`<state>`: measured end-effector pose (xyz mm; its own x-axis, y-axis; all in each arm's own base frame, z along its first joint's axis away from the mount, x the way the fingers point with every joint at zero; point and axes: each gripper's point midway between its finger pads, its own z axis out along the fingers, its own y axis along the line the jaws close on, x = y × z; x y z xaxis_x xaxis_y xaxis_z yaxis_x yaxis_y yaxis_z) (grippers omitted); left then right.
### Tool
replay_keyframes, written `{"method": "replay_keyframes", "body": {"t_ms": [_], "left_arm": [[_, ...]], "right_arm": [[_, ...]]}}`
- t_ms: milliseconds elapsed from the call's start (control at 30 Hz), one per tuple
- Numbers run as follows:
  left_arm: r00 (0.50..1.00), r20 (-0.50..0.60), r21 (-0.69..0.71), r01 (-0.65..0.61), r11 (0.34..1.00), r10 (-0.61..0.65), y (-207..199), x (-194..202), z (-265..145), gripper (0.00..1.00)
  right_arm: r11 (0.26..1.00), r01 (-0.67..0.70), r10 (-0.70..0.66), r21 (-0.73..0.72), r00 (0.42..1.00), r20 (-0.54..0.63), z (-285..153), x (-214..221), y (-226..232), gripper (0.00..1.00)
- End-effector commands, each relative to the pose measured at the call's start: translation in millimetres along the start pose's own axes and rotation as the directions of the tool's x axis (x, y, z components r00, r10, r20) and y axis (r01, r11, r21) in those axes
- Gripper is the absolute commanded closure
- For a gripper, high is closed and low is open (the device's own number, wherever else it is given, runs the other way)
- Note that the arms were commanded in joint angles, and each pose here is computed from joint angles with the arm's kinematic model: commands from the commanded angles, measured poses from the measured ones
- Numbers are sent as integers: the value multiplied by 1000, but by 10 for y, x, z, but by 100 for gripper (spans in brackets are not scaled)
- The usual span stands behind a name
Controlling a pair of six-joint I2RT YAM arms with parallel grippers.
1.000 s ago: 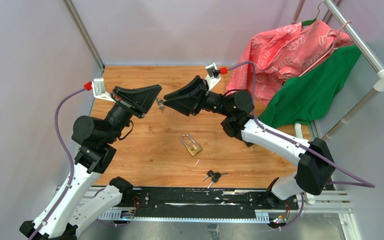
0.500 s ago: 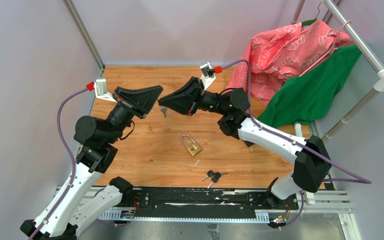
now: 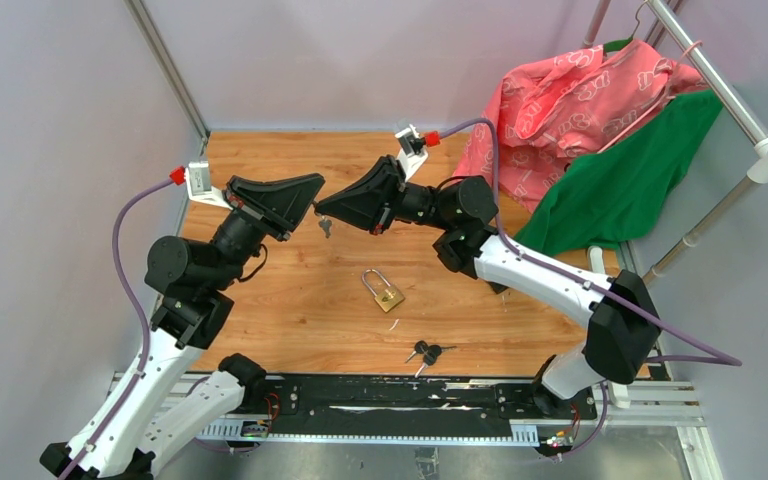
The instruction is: Unlock with the key
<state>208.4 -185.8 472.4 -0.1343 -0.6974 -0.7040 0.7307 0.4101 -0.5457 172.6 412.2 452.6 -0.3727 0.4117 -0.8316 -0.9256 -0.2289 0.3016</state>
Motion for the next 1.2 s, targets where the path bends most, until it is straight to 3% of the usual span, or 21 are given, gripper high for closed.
{"method": "replay_keyframes", "body": {"t_ms": [0, 200, 367, 567, 633, 767, 900, 1167], "left_arm": [[999, 28, 3, -20, 1000, 20, 5, -49, -12, 100], [999, 30, -16, -21, 1000, 22, 61, -25, -28, 97], [1000, 18, -59, -24, 998, 26, 165, 30, -67, 71], [998, -26, -102, -54, 993, 51, 266, 114, -96, 59], [994, -72, -100, -85, 991, 78, 239, 147, -128, 57], [963, -210, -109, -193, 975, 167, 226, 223, -217, 37], [935, -299, -39, -214, 976, 193, 133, 351, -272, 17], [856, -483, 149, -129, 980, 186, -58, 721, -205, 26]], "right_arm": [[996, -19, 16, -90, 999, -35, 59, 53, 194, 100], [1000, -8, 6, -28, 999, -49, 16, 113, 81, 100], [997, 25, -20, 77, 997, -73, -81, 167, -80, 100], [996, 32, -24, 85, 995, -93, -167, 187, -84, 100], [996, 35, -27, 77, 993, -112, -219, 182, -69, 100], [998, 32, -23, 57, 988, -154, -448, 124, -42, 100], [996, 28, -13, 84, 984, -176, -697, 136, -81, 100], [998, 43, -51, -35, 963, -264, -904, 223, 216, 100]]}}
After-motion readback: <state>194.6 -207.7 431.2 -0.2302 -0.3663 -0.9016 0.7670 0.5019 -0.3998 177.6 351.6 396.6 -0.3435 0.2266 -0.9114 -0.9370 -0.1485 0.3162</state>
